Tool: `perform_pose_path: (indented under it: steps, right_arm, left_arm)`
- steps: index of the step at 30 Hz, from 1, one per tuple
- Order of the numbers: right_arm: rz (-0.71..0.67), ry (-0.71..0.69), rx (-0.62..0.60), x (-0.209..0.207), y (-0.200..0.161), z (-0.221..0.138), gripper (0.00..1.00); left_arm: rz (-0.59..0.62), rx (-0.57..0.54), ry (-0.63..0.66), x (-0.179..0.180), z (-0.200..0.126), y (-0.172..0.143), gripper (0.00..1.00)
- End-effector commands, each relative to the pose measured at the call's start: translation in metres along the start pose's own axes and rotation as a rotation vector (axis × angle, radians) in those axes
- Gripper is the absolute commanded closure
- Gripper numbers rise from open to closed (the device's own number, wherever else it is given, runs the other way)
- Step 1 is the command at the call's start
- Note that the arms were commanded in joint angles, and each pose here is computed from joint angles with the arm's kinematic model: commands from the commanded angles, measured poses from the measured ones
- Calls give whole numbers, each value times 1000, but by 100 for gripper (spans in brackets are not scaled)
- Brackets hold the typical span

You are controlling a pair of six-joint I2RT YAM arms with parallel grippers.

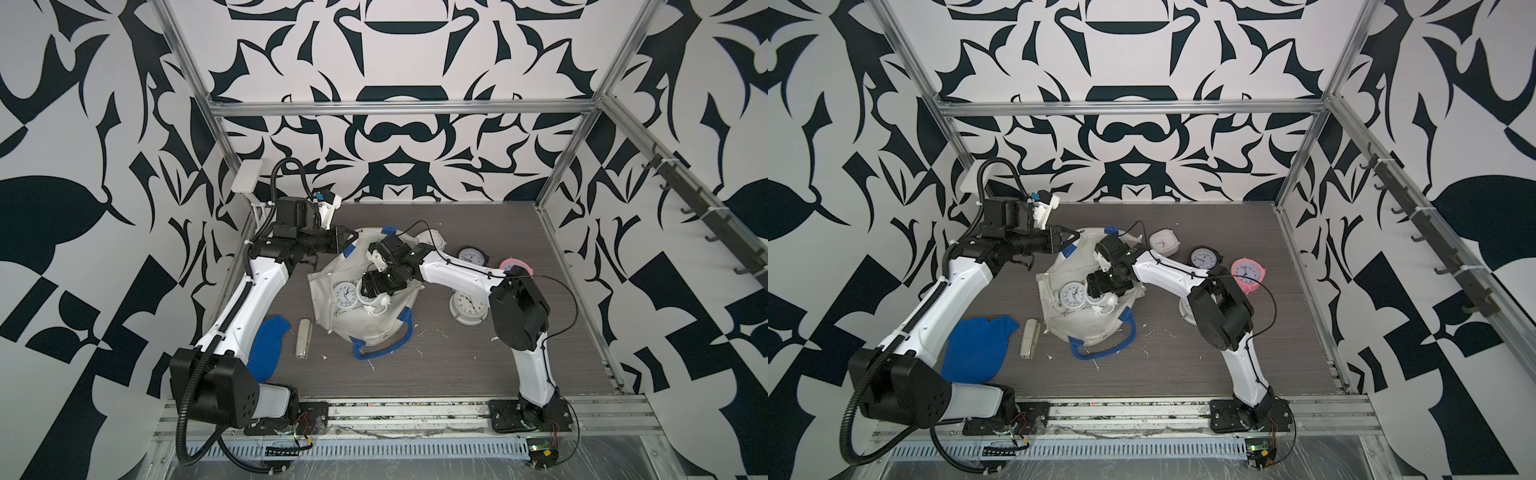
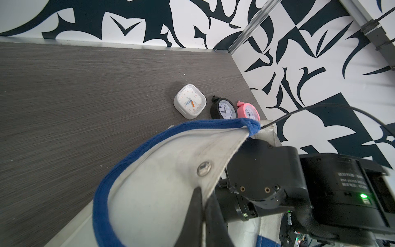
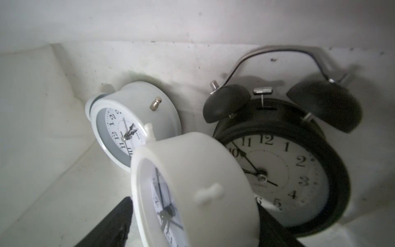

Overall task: Take the alarm clock out of the canvas bag
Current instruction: Pick up the alarm from the canvas bag.

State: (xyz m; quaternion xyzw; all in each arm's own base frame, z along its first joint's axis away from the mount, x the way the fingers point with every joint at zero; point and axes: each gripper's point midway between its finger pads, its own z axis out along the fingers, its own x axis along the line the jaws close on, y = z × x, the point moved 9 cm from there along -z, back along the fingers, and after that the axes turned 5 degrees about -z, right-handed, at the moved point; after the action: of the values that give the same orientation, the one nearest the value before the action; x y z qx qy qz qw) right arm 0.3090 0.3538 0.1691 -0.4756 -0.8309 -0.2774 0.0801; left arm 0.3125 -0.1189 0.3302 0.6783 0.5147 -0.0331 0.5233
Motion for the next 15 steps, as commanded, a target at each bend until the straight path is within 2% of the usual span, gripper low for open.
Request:
perform_pose_path:
  steps: [1,15]
  right_arm:
    - [-22,67,-69,15,10,-23,19]
    - [-5,143,-50,26,13,-35,36]
  left_arm:
    - [65,-48,-53,-15,-10,6,100]
    - [59,-41,-42,-14,-9,6,100]
